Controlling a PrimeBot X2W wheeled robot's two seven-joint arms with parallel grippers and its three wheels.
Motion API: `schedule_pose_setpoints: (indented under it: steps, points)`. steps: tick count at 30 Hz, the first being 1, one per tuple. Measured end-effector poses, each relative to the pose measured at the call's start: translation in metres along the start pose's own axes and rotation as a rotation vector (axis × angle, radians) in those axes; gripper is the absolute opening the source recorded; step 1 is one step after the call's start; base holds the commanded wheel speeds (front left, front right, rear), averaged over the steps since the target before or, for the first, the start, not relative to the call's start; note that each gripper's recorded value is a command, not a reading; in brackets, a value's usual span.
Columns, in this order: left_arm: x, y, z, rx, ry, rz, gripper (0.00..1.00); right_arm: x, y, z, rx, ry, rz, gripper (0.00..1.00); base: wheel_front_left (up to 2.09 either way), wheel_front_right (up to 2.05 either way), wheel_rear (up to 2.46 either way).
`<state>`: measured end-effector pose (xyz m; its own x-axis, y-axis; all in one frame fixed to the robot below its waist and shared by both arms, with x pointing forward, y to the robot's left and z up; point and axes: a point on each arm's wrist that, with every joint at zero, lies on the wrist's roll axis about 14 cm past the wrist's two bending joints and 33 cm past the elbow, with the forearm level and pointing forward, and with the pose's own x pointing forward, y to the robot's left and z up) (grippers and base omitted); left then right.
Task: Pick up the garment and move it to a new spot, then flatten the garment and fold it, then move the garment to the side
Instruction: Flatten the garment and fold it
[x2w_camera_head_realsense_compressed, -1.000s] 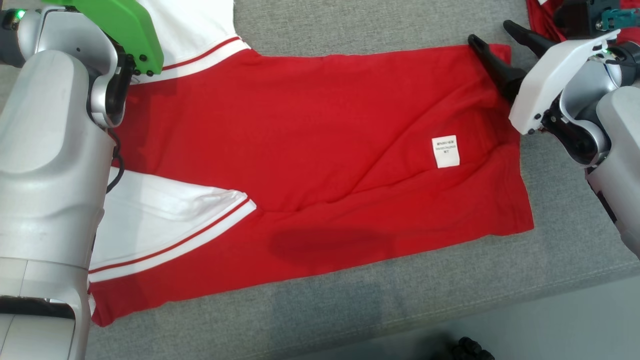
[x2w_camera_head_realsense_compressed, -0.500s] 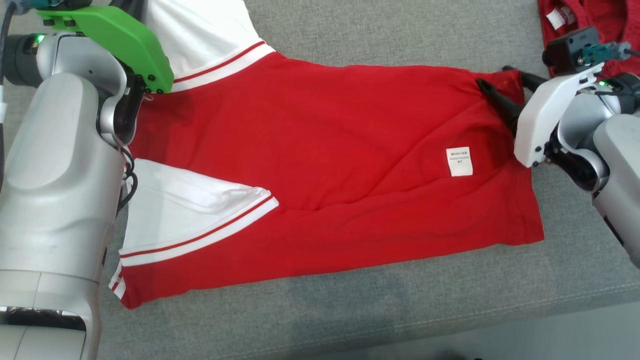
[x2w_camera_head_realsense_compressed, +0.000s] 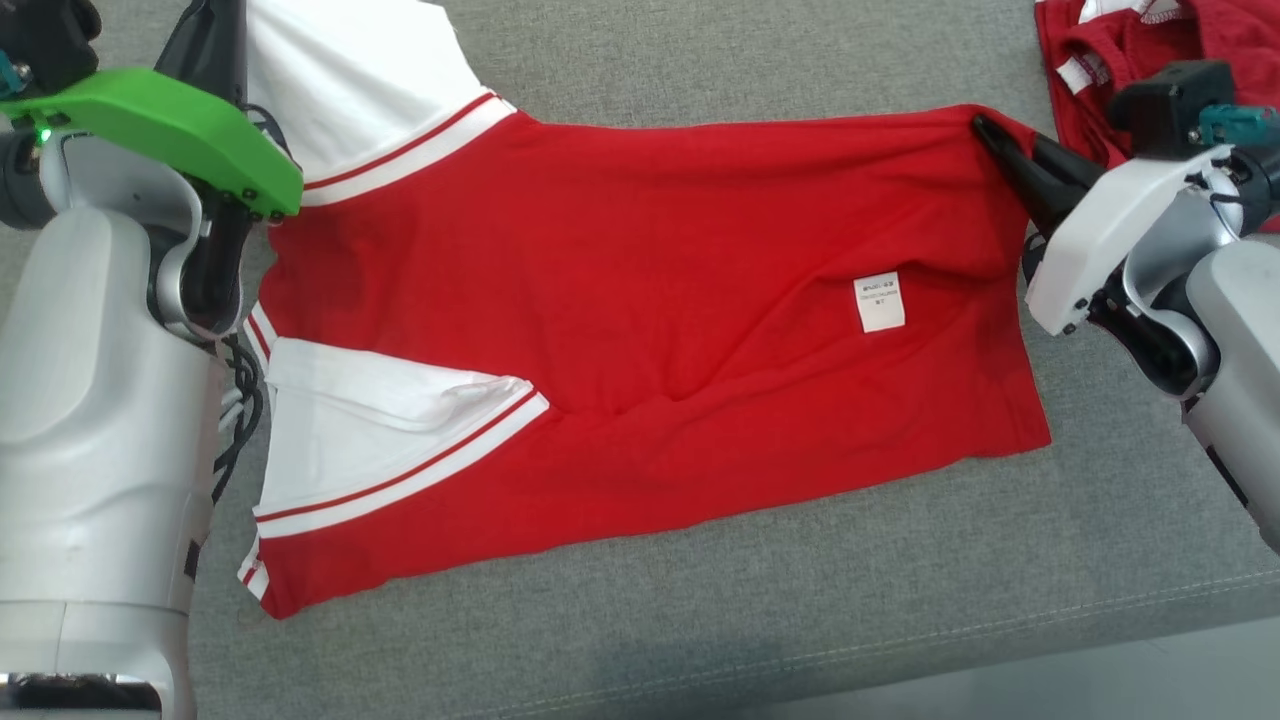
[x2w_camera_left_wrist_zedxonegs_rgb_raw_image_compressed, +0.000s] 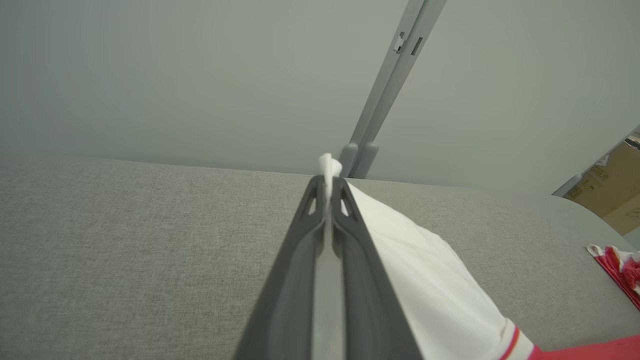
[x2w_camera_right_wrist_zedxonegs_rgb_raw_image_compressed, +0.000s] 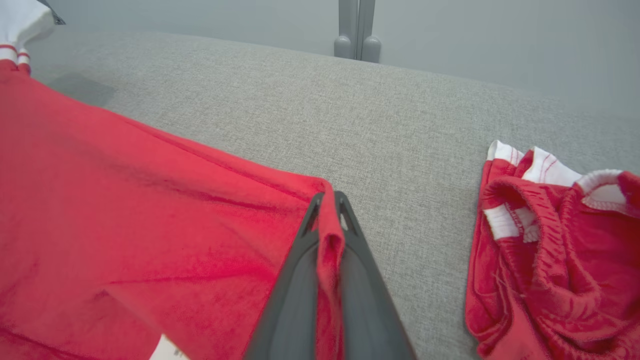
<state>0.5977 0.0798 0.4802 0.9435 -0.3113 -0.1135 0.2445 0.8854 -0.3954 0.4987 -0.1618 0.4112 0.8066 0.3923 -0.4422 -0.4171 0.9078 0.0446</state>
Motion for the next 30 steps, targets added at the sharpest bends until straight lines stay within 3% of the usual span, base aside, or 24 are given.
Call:
schedule_pose_setpoints:
  steps: [14, 23, 30]
  points:
    - [-0.09, 0.017, -0.018, -0.19, -0.144, 0.109, 0.0, -0.043, 0.021, -0.018, 0.04, -0.186, -0.025, 0.0, 0.0, 0.0, 0.0]
    - [-0.16, 0.034, -0.061, -0.26, -0.064, 0.226, 0.0, -0.065, 0.055, -0.063, 0.036, -0.085, 0.012, 0.0, 0.0, 0.0, 0.0]
    - [-0.188, 0.024, -0.081, -0.275, -0.006, 0.228, 0.0, -0.067, 0.063, -0.062, -0.019, -0.087, 0.024, 0.01, 0.0, 0.0, 0.0]
